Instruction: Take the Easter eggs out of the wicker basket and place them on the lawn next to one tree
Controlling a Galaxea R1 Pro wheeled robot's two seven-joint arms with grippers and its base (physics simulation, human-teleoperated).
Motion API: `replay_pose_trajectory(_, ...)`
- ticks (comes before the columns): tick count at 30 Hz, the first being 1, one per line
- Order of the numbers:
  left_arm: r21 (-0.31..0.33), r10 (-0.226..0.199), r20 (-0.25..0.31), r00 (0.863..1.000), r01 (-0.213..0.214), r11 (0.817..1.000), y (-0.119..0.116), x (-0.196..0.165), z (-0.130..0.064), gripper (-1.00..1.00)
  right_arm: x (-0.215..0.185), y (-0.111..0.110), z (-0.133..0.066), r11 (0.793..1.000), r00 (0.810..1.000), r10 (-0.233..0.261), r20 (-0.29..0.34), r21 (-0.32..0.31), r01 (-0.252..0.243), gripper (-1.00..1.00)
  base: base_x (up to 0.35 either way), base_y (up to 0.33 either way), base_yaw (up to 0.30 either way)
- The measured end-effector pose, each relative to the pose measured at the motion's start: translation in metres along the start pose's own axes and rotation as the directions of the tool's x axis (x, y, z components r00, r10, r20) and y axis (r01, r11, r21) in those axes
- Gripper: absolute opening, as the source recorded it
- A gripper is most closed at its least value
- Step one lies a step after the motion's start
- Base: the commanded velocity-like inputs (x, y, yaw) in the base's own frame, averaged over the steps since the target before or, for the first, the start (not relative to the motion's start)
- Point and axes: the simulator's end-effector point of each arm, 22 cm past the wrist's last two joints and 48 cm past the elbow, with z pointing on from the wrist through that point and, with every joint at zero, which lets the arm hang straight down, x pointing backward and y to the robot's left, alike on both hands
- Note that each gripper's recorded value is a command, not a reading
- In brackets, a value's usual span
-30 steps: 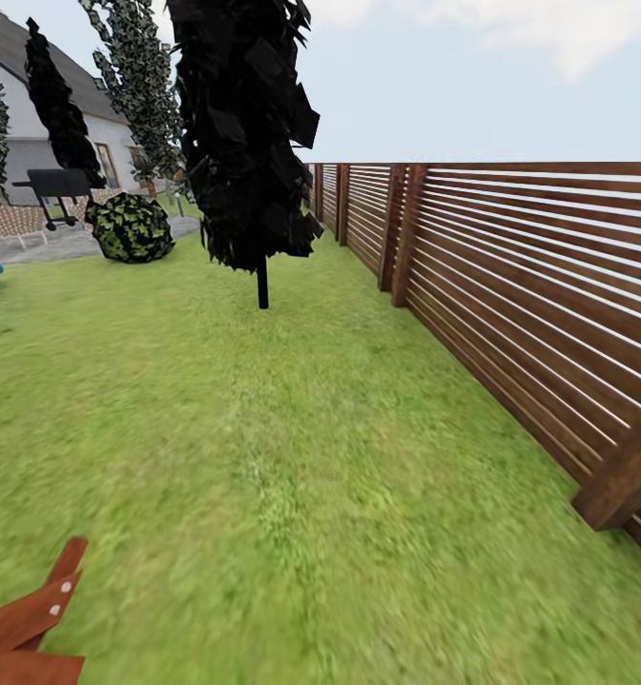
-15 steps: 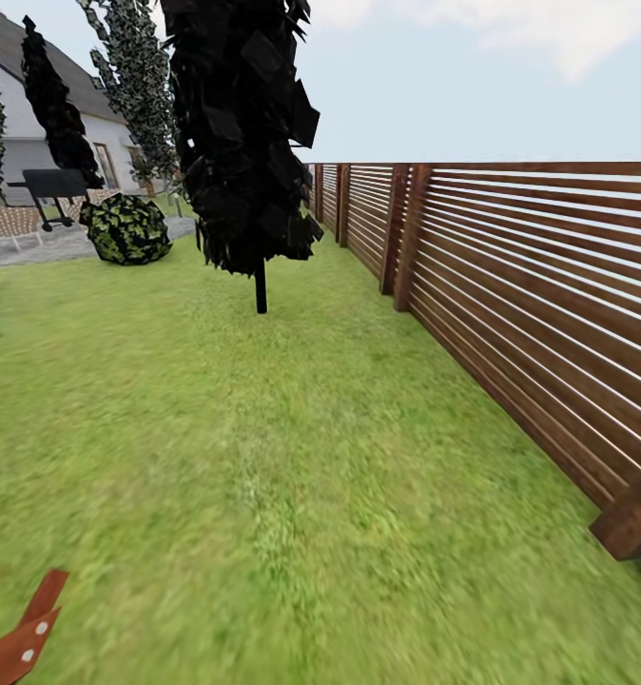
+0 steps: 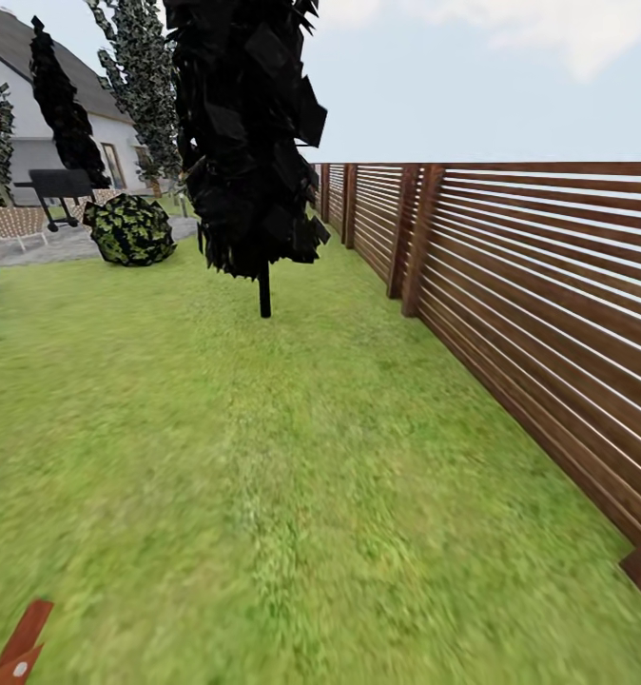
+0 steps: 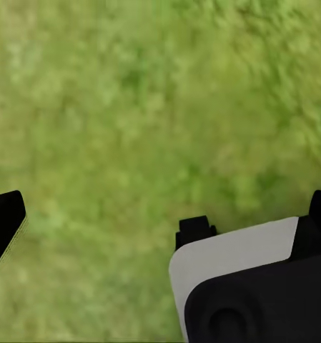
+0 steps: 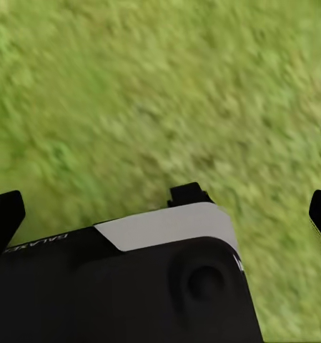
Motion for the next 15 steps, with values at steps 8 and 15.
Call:
replay_pose_trajectory(8,0.0,0.0,0.0,1.0,0.0,1.0,0.0001,-0.0001,0.0,1.0,-0.0009,0.0006,-0.0001,1.0,1.0,0.0,0.004,-0.001,0.0,1.0,0.33,0.0,0.19)
replay_pose_trajectory(15,-0.001,0.0,0.001,1.0,0.0,1.0,0.0008,0.0001,-0.0001,1.0,-0.0004,0.0044,-0.0005,1.0,1.0,-0.003,0.005,-0.006,0.003,1.0,0.329,0.0,0.25)
